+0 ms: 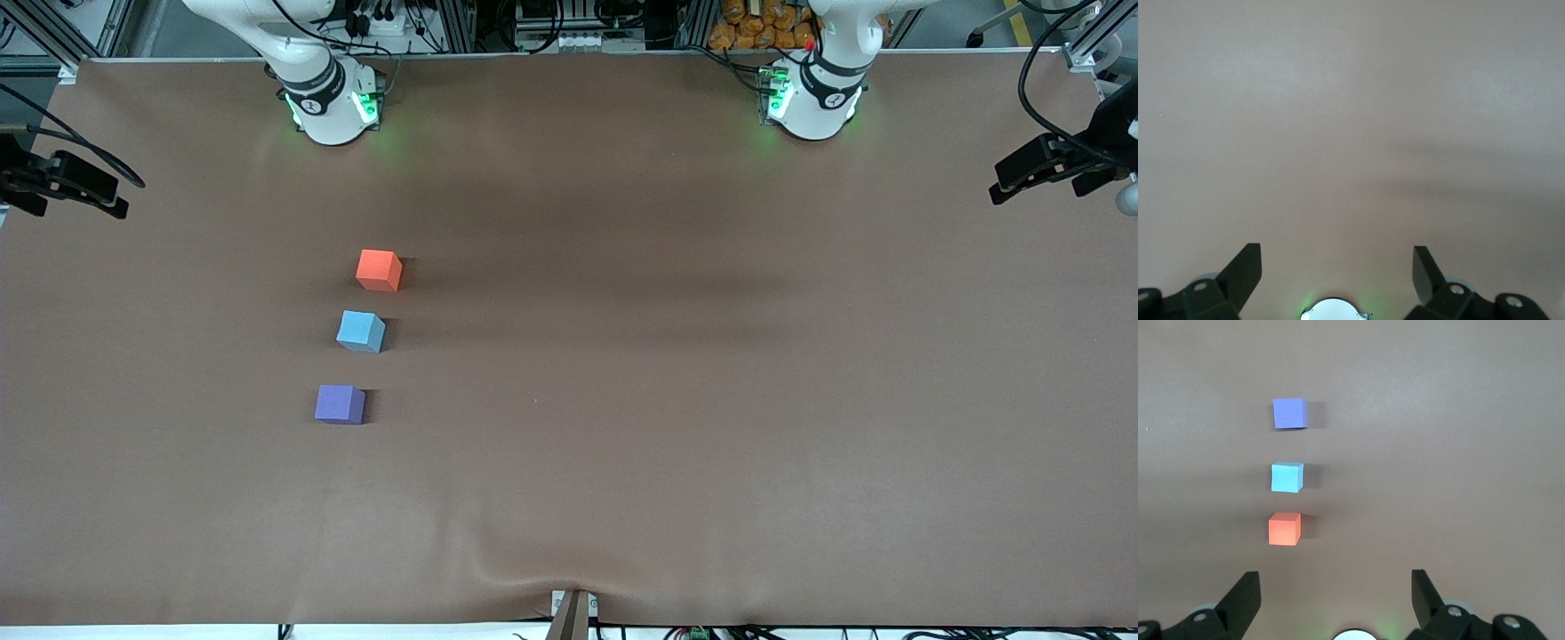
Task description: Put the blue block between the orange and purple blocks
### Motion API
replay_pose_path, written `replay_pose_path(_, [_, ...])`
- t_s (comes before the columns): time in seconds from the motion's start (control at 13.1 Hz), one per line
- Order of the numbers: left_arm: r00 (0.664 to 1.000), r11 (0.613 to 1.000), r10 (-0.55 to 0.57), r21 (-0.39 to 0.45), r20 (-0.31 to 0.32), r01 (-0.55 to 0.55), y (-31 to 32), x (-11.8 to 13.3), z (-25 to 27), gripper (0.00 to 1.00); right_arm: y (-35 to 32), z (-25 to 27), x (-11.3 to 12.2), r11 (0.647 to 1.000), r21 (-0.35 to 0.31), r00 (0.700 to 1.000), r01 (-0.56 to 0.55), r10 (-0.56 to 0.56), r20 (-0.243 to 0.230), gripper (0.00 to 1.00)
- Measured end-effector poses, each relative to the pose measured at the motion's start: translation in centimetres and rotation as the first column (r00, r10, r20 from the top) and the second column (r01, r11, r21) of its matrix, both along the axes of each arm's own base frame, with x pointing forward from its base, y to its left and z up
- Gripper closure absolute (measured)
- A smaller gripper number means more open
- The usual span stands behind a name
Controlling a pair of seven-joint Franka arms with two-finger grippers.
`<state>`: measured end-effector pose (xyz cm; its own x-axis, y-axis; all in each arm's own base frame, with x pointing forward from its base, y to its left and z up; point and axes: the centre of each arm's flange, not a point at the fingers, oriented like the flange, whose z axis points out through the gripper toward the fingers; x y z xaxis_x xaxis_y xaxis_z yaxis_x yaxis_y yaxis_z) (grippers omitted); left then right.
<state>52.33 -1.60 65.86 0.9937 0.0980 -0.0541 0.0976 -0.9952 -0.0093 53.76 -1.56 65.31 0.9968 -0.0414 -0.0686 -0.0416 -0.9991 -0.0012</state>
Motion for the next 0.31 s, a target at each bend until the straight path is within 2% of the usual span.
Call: replay_pose_path(0.31, [1.000, 1.000, 0.000, 0.000, 0.007, 0.000, 0.00, -0.02, 0.32, 0.00, 0.19, 0.29, 0.46, 0.999, -0.003, 0.999, 0.036, -0.036, 0.040, 0.00])
